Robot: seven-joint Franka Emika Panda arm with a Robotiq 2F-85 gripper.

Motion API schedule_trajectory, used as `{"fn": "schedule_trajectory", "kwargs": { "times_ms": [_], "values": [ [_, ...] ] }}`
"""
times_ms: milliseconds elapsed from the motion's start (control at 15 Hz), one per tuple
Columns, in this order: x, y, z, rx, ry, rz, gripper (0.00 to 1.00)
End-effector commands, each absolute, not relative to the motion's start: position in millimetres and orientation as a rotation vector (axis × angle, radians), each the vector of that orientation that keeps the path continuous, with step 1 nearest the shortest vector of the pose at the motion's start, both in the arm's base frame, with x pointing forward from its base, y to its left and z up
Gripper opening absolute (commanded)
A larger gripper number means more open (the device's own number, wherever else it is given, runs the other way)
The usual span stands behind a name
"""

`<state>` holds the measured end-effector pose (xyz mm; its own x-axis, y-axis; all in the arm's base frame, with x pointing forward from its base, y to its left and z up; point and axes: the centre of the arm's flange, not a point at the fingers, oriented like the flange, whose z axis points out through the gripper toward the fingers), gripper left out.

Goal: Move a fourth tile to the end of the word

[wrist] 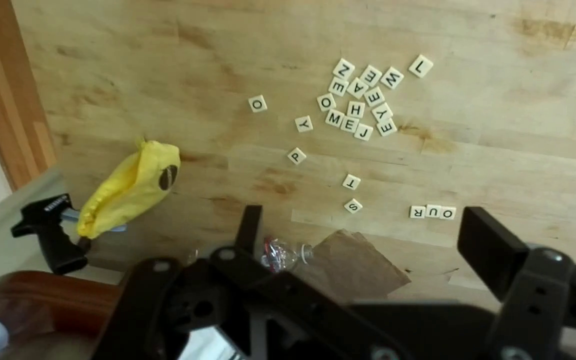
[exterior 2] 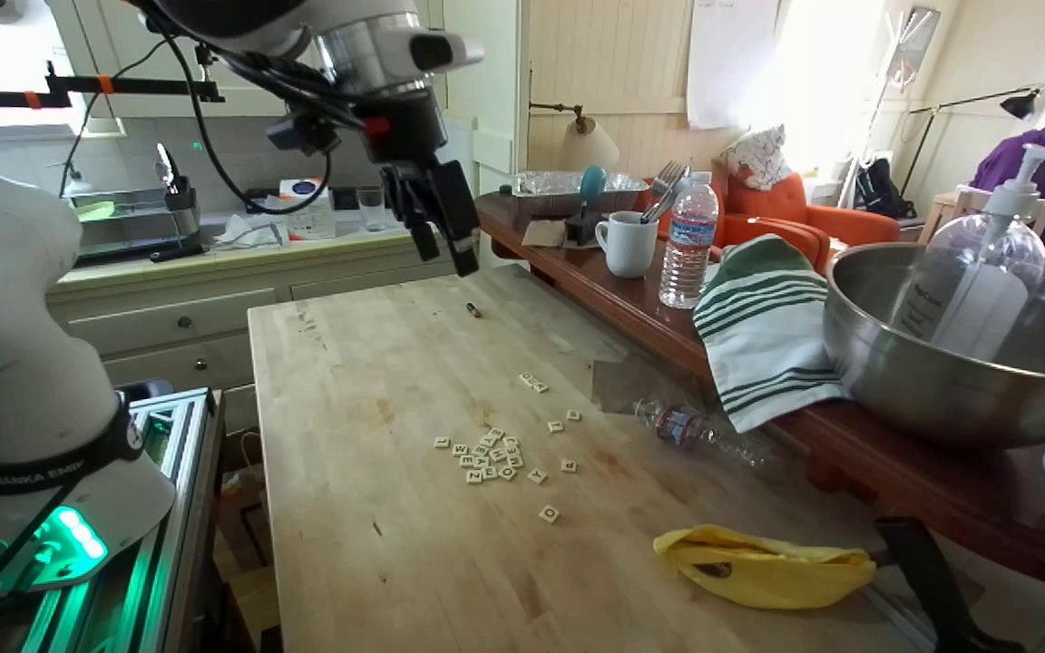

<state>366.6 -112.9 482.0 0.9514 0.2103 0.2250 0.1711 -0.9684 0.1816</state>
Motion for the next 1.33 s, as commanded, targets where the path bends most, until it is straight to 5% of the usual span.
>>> {"fn": "schedule_trajectory", "kwargs": {
  "times_ms": [0,467,533,1133,1267],
  "values": [
    [417,-106,436,2.936,0.438,0.391,1.0],
    [472,-119,368,3.005,0.514,0.328,1.0],
    [443,-108,384,2.986,0.503,0.355,1.0],
    [480,-116,345,2.992,0.449,0.327,1.0],
    [492,-117,329,2.989,0.468,0.342,0.73]
  ]
}}
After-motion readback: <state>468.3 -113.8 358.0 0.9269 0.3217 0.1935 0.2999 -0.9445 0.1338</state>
